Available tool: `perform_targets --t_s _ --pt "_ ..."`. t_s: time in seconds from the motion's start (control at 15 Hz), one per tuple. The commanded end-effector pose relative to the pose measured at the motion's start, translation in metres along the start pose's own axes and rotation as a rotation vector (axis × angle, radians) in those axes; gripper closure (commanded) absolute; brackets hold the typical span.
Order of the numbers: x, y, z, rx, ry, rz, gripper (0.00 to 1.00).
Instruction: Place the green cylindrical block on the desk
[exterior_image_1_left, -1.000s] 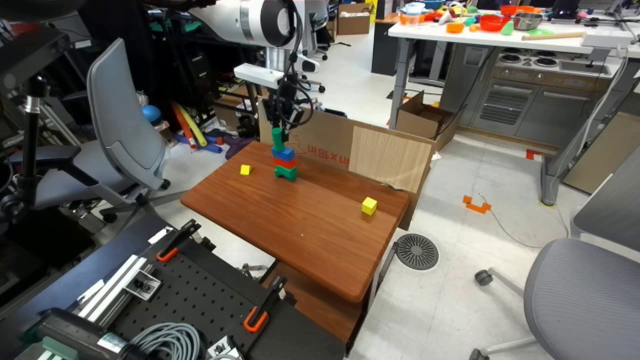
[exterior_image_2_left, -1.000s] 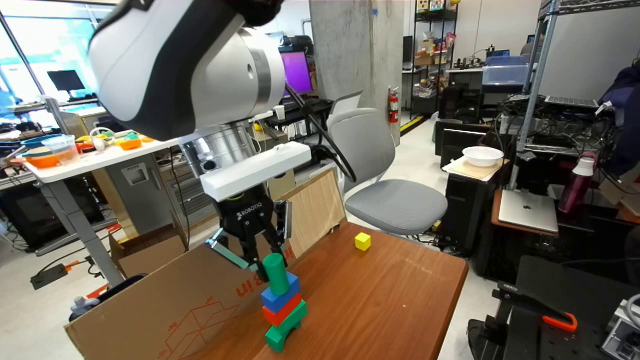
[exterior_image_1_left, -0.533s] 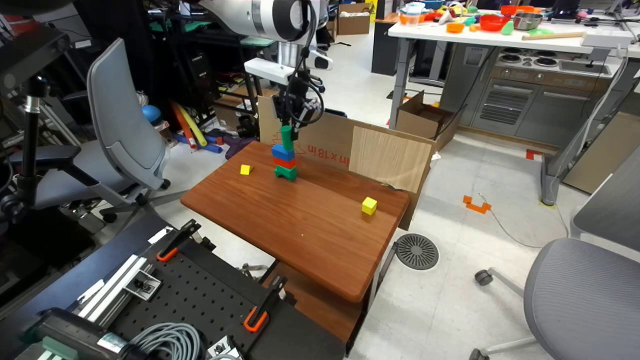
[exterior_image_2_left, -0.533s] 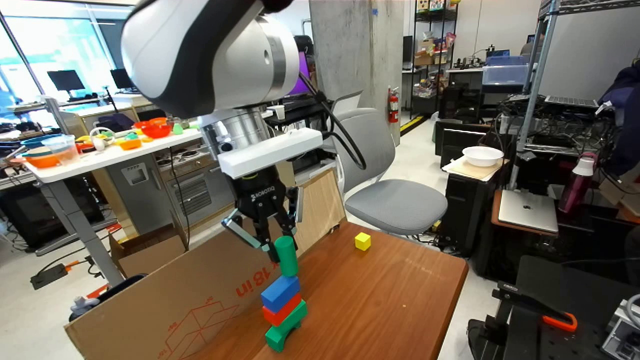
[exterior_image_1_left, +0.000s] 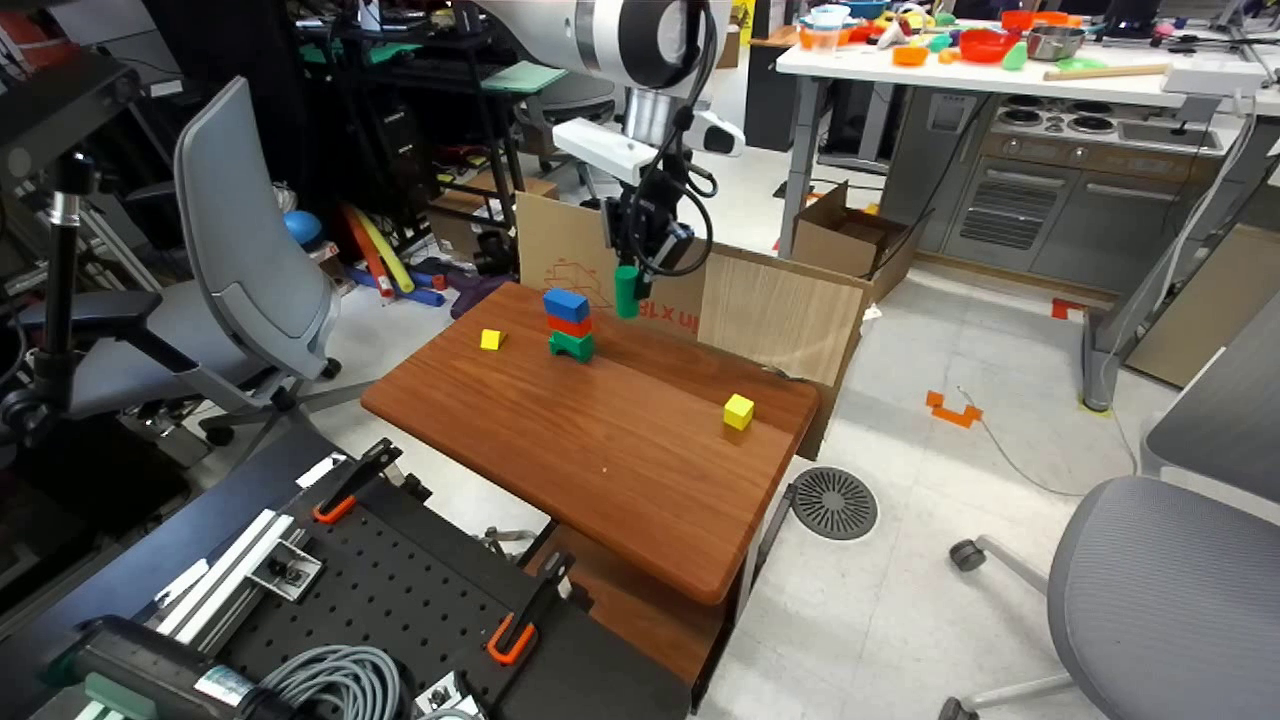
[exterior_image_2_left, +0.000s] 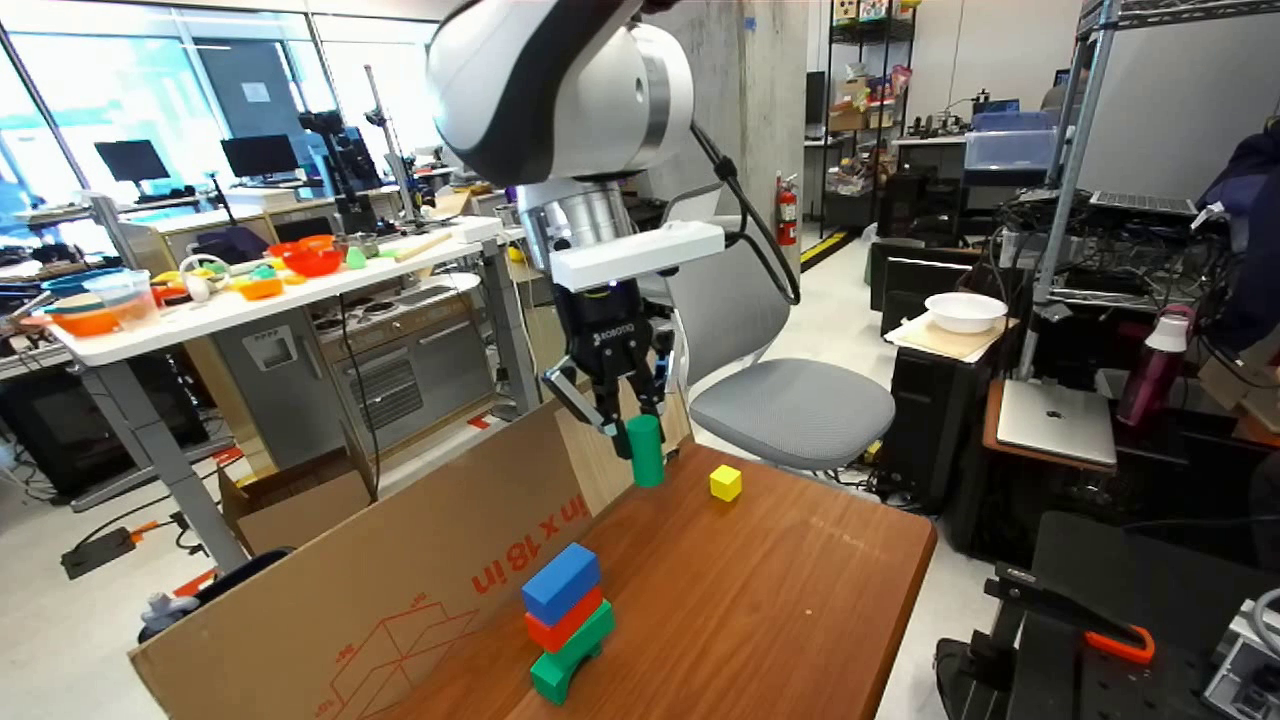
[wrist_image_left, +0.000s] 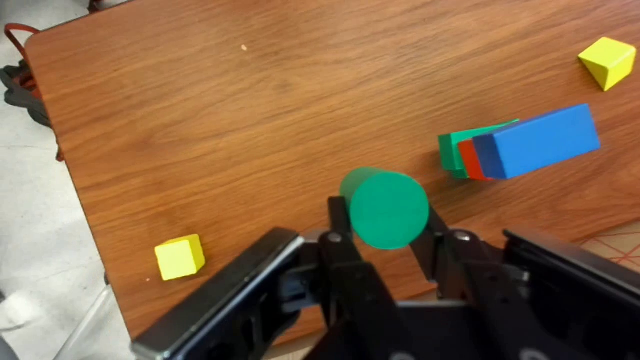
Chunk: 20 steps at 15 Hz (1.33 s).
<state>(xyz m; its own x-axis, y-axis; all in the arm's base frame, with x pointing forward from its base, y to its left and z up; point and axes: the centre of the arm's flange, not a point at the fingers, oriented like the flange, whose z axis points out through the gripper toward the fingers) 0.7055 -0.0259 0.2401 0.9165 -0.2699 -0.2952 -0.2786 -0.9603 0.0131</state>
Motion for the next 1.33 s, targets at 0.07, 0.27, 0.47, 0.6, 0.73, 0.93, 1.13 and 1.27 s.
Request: perform_targets --t_s 0.07,0.27,0.47,0.6,0.73,0.93,1.13,1.27 --pt "0.011 0.039 0.008 0.063 -0.03 0.064 0.91" --pt "0.017 0.043 0.024 0.046 -0.045 0.075 0.91" --pt "0.021 0.038 0.046 0.019 -0.061 0.071 0.91" --pt "0.025 0.034 0.061 0.002 -0.074 0.068 0.91" --pt "0.028 0.033 0.074 -0.01 -0.086 0.07 0.91" --pt "0.033 0.035 0.087 -0.028 -0.095 0.075 0.91" --pt "0.038 0.036 0.097 -0.067 -0.094 0.078 0.91" --pt "0.043 0.033 0.107 -0.087 -0.095 0.072 0.91"
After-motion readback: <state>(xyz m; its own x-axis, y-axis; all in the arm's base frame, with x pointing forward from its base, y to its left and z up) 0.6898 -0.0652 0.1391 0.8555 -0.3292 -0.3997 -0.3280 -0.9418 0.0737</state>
